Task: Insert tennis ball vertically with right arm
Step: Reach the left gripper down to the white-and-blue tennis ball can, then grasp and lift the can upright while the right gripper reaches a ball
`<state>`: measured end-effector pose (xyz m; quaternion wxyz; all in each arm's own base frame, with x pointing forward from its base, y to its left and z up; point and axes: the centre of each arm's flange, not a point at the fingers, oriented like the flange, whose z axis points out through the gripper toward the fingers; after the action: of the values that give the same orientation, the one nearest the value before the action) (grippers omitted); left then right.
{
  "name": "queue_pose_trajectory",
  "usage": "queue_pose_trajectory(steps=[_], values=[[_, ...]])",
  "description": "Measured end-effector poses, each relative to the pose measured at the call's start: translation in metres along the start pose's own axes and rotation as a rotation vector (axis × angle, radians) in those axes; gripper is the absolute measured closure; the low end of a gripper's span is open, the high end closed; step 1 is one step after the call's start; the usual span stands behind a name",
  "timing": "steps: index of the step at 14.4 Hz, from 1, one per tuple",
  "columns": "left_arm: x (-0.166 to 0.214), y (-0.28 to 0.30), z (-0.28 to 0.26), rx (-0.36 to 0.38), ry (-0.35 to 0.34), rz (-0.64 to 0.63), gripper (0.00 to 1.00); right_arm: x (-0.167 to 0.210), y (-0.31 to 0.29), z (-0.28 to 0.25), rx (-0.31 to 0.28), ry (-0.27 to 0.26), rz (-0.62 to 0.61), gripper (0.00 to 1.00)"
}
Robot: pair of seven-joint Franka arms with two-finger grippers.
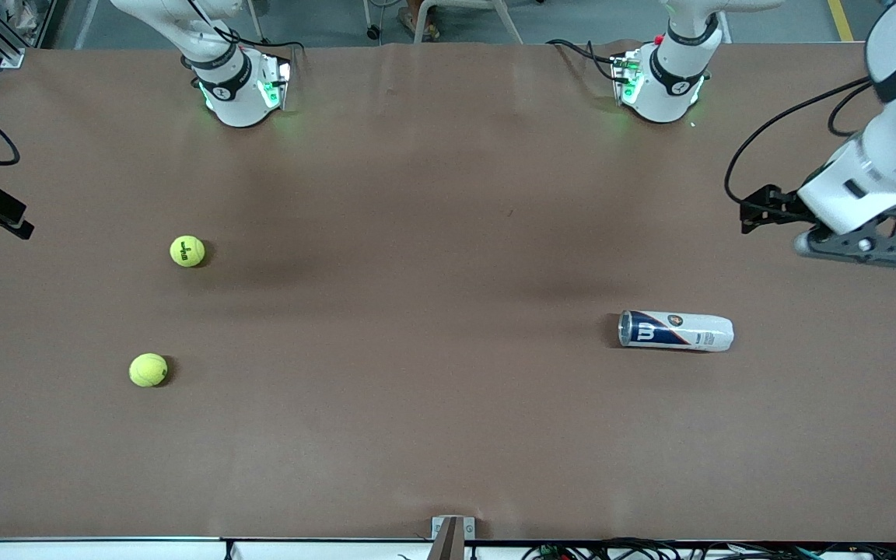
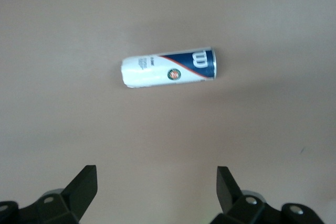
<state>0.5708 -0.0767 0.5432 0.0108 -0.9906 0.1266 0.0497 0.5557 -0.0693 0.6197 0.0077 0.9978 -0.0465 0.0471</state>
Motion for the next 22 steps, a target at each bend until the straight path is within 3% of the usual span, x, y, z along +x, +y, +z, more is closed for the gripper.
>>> queue_pose_trajectory(steps=[3,8,13,17,22], values=[[0.021,0.007,0.051,0.001,-0.054,0.167,0.00,0.001,-0.001,0.002,0.000,-0.005,-0.002,0.00],[0.039,0.066,0.117,0.131,-0.176,0.372,0.00,0.007,-0.006,0.020,0.002,-0.038,-0.011,0.00],[0.066,0.063,0.186,0.168,-0.237,0.705,0.00,0.014,-0.037,0.078,0.002,-0.194,-0.060,0.00],[0.079,0.052,0.228,0.230,-0.311,0.963,0.00,0.009,-0.025,0.153,-0.001,-0.329,-0.038,0.00],[0.081,0.049,0.264,0.317,-0.361,1.106,0.03,-0.028,-0.018,0.250,0.000,-0.415,-0.025,0.00]])
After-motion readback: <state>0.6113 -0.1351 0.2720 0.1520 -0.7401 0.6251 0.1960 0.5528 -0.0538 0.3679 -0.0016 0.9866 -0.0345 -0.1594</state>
